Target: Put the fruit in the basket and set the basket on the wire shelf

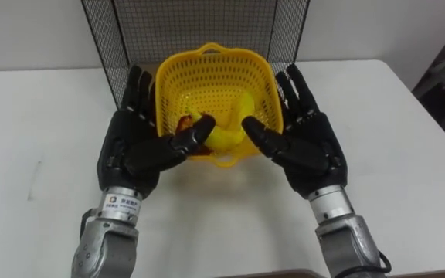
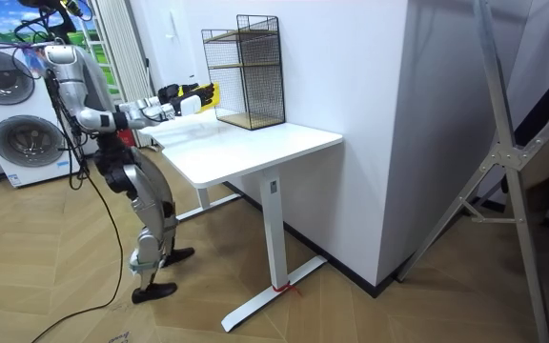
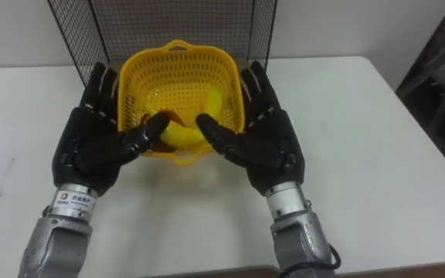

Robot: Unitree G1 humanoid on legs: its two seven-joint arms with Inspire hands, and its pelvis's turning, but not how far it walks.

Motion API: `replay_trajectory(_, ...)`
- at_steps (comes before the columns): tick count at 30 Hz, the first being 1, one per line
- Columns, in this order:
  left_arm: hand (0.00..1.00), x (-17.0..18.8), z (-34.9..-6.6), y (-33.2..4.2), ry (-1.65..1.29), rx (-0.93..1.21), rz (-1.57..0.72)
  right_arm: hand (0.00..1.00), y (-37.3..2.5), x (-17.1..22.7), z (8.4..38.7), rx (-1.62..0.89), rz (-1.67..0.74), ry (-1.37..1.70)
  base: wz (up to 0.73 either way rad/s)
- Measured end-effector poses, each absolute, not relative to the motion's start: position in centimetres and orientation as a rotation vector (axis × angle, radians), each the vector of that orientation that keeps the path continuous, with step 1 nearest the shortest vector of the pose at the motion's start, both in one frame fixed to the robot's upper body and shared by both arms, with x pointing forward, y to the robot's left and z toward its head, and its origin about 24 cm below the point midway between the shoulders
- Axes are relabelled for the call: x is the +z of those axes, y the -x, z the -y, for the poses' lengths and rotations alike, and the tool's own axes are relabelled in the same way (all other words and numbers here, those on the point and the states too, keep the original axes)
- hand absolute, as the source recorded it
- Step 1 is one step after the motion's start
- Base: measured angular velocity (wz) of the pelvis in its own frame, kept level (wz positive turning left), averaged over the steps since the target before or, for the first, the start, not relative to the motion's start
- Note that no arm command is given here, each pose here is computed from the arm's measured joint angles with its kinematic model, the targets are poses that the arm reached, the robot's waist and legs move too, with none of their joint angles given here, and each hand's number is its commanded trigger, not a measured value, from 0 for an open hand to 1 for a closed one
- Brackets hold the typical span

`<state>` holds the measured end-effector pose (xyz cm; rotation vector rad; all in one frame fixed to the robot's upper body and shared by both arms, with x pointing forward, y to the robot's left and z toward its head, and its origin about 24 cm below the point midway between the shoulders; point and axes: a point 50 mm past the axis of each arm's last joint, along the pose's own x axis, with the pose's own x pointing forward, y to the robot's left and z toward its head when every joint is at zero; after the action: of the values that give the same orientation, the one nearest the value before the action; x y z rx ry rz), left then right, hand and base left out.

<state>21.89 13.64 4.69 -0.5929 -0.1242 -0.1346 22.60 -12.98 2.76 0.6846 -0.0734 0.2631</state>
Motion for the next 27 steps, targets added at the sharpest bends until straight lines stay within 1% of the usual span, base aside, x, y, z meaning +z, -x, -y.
replay_trajectory(17, 0.00, 5.0, -13.7, -22.1, 0.588, -0.135, 0.142, 0.00, -23.2, 3.6, 12.9, 0.273, 0.113, -0.694, 0.02)
replay_trajectory(23, 0.00, 5.0, -13.4, -22.2, 0.596, -0.143, 0.140, 0.00, -23.4, 3.6, 13.0, 0.257, 0.101, -0.695, 0.17)
replay_trajectory(27, 0.00, 5.3, -13.5, -22.3, 0.593, -0.146, 0.152, 0.00, -23.9, 4.1, 12.9, 0.269, 0.122, -0.693, -0.07)
